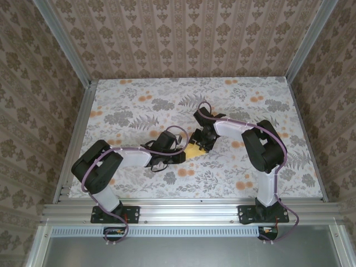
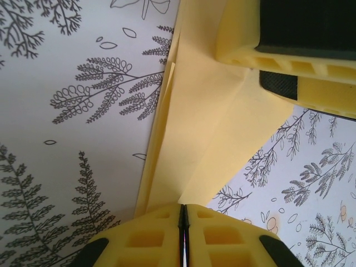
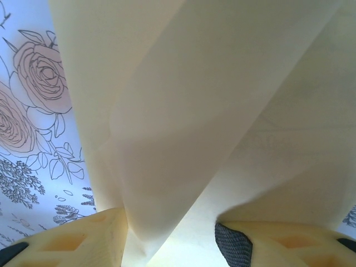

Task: Fold a paper plane with a square sheet of paper (pick it up from the middle)
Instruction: Fourth fold the wing at the center of the table.

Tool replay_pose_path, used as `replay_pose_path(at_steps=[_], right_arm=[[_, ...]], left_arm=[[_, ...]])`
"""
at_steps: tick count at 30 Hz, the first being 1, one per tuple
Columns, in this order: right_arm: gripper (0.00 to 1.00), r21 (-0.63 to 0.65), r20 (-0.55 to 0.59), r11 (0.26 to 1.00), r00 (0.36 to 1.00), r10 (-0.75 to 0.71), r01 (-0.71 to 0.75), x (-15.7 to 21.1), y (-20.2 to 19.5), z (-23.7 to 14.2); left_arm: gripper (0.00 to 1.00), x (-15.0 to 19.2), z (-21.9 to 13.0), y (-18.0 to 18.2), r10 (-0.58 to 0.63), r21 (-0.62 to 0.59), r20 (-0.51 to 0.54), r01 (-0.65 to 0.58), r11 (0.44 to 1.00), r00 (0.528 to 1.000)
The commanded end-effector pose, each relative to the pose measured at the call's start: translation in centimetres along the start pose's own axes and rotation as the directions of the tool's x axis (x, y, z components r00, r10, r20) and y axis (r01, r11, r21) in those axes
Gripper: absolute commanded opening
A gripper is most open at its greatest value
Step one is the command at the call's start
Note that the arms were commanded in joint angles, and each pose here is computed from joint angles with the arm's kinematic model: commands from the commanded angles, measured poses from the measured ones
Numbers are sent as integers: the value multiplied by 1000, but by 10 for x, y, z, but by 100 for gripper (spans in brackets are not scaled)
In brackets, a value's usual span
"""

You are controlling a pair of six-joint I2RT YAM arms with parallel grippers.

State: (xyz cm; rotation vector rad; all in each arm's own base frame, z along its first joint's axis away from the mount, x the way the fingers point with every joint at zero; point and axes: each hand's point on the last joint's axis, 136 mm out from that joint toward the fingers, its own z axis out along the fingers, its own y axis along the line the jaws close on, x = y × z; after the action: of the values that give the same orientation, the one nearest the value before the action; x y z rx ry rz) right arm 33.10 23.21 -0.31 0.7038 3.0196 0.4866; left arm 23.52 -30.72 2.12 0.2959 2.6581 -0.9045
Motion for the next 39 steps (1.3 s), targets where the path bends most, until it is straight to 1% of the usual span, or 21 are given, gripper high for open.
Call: replay_pose_path(at_steps=[1, 18, 21, 26, 29, 33, 39], right_arm=[[56, 575, -106, 817, 988, 116, -34, 45, -187, 93], [56, 579, -109, 815, 987, 116, -32, 45, -189, 93], [56, 578, -107, 815, 988, 113, -30, 44, -188, 93], [56, 578, -105, 816, 988, 114, -32, 44, -188, 93], [56, 577, -105, 816, 987, 117, -35, 45, -188, 93], [57, 567, -105, 823, 987, 119, -39, 44, -186, 95], [59, 561, -107, 827, 987, 118, -38, 44, -185, 96]], left_arm=[[12, 8, -3, 18, -27, -59, -14, 26, 998, 1000], [12, 9, -28, 36, -37, -106, 9, 38, 994, 999], [12, -1, -35, 22, -23, -55, 38, 25, 998, 999], [14, -16, -42, -8, -21, 71, 89, 15, 997, 996], [14, -20, -36, -19, -27, 115, 89, 16, 993, 996], [14, -22, -21, -29, -29, 144, 68, 19, 989, 997], [12, -23, 0, -27, -26, 106, 44, 21, 994, 999]])
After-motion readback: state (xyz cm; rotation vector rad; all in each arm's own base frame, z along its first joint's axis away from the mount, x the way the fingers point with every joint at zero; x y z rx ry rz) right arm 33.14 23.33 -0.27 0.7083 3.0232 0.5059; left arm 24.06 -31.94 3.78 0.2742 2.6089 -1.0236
